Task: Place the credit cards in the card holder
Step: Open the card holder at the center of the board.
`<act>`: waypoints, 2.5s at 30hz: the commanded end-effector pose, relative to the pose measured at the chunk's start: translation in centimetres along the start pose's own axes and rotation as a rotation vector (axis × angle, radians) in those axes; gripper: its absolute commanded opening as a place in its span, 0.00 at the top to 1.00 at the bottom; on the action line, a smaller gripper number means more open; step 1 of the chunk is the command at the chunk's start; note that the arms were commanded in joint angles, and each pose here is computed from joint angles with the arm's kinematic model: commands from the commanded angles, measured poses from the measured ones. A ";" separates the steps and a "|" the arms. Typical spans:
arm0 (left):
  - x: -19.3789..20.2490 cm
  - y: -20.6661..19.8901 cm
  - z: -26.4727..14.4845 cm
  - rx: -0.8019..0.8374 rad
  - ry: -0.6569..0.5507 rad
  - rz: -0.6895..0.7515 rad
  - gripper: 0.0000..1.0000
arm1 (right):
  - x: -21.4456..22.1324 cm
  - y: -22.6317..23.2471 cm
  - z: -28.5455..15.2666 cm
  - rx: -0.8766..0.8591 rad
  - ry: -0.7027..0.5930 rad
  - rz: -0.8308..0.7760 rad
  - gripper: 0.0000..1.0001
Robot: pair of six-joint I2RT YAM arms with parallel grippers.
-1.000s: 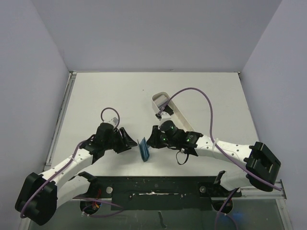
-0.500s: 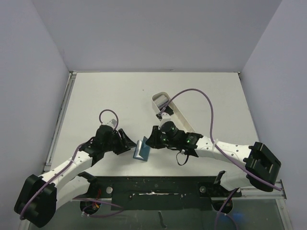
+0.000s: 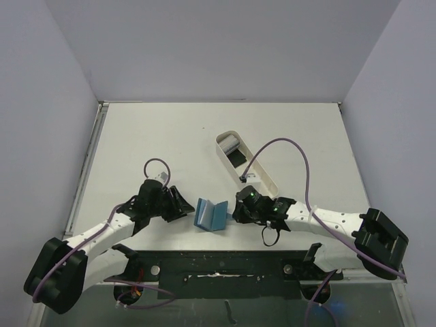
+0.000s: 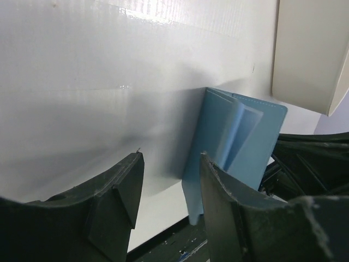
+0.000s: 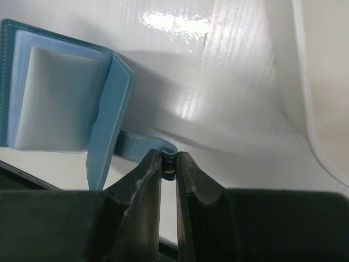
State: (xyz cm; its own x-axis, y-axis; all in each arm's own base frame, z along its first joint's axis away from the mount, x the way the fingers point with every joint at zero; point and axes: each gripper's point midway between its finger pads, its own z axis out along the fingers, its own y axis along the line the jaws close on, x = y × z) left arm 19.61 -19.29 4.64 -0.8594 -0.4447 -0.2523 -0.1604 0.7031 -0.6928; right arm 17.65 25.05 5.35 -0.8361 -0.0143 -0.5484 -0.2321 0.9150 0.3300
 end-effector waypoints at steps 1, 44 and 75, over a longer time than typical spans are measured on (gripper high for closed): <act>-0.4 -2.9 0.3 0.145 0.006 0.026 0.57 | -1.3 -0.2 -0.6 0.012 -0.060 0.015 0.96; 0.4 -5.4 -0.5 0.325 0.016 0.072 0.40 | -5.9 10.5 -3.0 -0.425 -0.130 -0.004 0.96; 0.6 -5.2 0.5 0.291 0.041 0.125 0.40 | -6.3 11.9 -2.8 -0.467 -0.125 -0.015 0.96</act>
State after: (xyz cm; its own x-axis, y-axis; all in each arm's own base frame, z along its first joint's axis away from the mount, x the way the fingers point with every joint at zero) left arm 18.86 -22.56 5.39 -0.9026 -0.3461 -0.2561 0.0036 0.5888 -0.8083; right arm 17.94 33.34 11.91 -0.8089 0.0072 -0.5878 -0.4216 0.6897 0.5887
